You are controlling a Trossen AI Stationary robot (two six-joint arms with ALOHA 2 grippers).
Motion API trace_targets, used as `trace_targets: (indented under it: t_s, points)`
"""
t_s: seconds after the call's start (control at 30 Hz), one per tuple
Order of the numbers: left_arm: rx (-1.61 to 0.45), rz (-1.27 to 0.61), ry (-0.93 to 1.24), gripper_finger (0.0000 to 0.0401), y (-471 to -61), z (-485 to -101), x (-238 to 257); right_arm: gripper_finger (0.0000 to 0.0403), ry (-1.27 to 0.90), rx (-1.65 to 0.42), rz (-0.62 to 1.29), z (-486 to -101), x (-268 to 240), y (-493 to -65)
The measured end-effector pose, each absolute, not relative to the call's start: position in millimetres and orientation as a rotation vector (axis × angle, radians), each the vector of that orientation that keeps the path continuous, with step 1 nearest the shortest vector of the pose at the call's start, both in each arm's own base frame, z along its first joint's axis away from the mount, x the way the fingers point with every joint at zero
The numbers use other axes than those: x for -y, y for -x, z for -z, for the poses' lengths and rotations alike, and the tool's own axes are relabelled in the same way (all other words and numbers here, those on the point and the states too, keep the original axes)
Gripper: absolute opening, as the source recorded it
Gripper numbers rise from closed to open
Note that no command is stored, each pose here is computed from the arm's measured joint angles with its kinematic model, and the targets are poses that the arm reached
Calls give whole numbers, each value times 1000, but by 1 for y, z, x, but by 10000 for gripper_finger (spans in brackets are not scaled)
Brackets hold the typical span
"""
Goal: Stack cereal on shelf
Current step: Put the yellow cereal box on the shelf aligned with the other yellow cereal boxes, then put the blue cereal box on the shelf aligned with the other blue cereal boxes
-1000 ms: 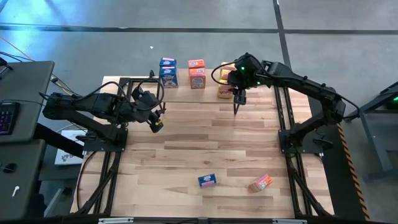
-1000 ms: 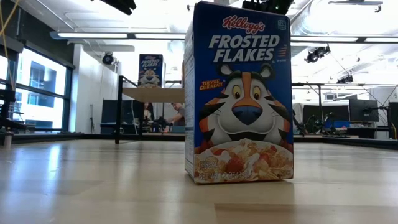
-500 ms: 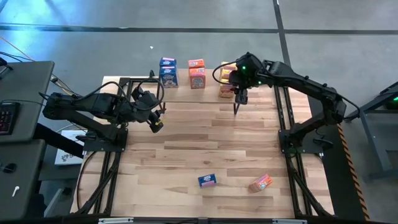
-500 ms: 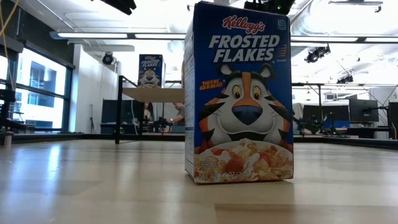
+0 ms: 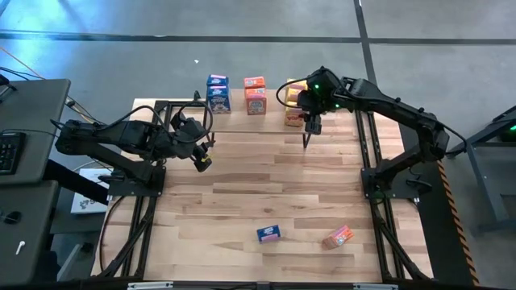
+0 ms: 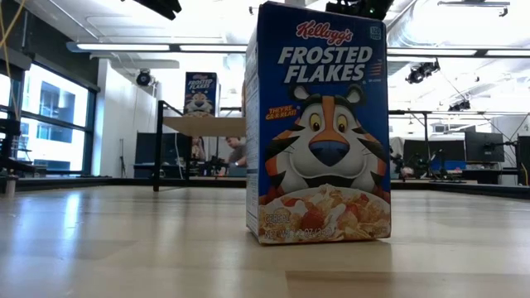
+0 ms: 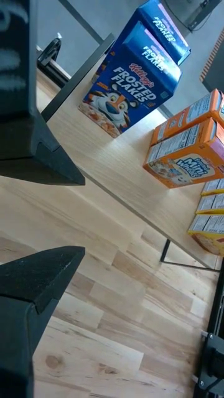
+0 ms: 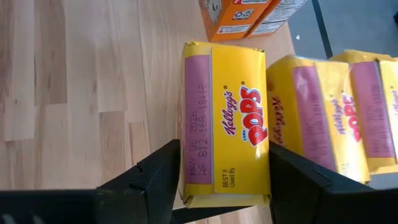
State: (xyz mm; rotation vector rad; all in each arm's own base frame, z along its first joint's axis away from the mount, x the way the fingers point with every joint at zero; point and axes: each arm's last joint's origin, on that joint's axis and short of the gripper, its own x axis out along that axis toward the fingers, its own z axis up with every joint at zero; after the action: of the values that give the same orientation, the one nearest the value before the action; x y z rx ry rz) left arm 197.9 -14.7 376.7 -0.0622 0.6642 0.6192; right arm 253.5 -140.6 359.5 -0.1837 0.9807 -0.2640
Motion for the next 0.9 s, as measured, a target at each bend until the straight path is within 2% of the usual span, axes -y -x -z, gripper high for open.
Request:
trace_targets:
  t_s: [0.63, 0.9]
  points:
    - [-664, -619, 62, 158, -198, -377, 15, 292, 202, -962, 305, -371, 141, -252]
    - [-664, -619, 62, 158, -198, -377, 15, 299, 197, -974, 347, -383, 139, -248]
